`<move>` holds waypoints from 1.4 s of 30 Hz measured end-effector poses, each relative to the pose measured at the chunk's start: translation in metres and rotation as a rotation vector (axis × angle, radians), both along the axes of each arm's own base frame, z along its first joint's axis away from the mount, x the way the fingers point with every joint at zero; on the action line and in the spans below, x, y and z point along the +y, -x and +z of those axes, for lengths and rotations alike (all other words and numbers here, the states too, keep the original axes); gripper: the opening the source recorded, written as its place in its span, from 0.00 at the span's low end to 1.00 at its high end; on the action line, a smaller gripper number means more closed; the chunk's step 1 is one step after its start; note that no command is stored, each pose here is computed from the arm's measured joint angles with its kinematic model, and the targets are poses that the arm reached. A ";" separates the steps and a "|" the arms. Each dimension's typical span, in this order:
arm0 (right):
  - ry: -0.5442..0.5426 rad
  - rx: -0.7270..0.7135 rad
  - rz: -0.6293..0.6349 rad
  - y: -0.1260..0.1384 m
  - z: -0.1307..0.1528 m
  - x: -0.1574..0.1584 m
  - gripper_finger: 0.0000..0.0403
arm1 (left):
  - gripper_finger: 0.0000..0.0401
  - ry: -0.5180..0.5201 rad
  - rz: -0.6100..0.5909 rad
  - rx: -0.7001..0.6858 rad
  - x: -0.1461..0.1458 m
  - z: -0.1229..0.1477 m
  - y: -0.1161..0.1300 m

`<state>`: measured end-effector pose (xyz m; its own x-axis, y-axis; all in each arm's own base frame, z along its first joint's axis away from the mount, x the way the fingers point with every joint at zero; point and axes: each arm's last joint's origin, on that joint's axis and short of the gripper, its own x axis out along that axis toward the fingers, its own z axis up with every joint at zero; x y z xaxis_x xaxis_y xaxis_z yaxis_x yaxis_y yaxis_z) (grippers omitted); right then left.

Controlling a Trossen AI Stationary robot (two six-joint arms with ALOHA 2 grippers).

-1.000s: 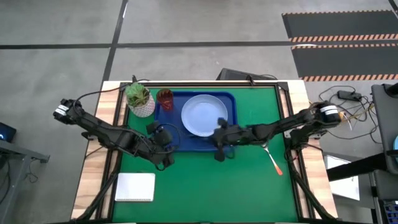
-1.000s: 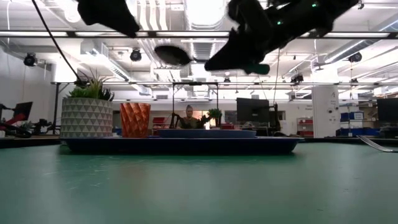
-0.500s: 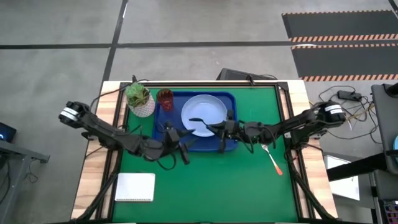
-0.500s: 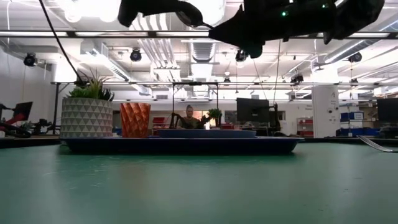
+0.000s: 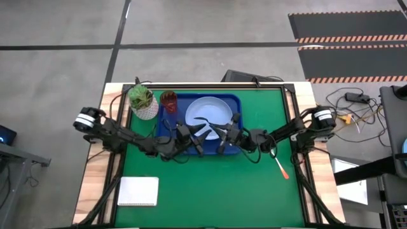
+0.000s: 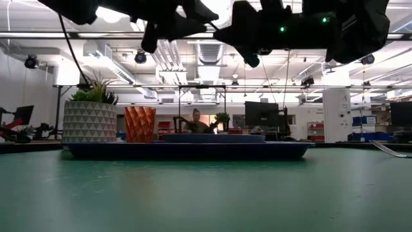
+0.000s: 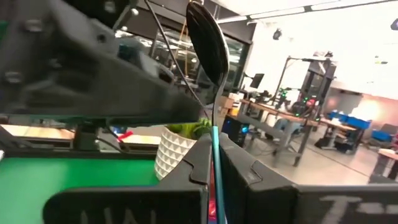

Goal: Pick and place plate/cup/fork/spoon on tray
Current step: Put the blue spoon on the blue tray to the left of the blue plate

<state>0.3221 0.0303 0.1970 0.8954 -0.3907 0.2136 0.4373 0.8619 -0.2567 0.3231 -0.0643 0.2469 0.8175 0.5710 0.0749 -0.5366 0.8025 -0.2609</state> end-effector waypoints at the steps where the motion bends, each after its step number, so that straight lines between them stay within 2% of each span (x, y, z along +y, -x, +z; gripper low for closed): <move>1: 0.005 0.000 -0.012 0.000 -0.001 0.000 0.02 | 0.35 0.002 0.008 -0.005 0.002 -0.001 -0.002; 10: 0.024 0.009 -0.022 -0.001 -0.003 0.000 0.02 | 0.34 0.010 0.047 -0.040 0.015 -0.002 -0.006; 14: 0.023 0.009 -0.022 -0.001 -0.003 0.000 0.02 | 0.31 0.009 0.052 -0.040 0.018 -0.002 -0.009; 26: 0.018 0.018 -0.024 -0.001 -0.004 -0.001 0.02 | 0.02 0.004 0.007 -0.045 0.018 -0.001 -0.010; 36: -0.027 0.028 -0.021 -0.002 -0.007 -0.001 0.03 | 0.01 0.005 0.006 -0.041 0.018 -0.002 -0.010; 42: -0.067 0.021 -0.017 -0.002 -0.008 -0.001 0.14 | 0.00 0.005 0.014 -0.041 0.018 -0.002 -0.010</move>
<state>0.3241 0.0290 0.1891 0.8926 -0.4184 0.1680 0.4470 0.8700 -0.2080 0.3329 -0.0459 0.2453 0.8057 0.5829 0.1051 -0.5366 0.7935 -0.2871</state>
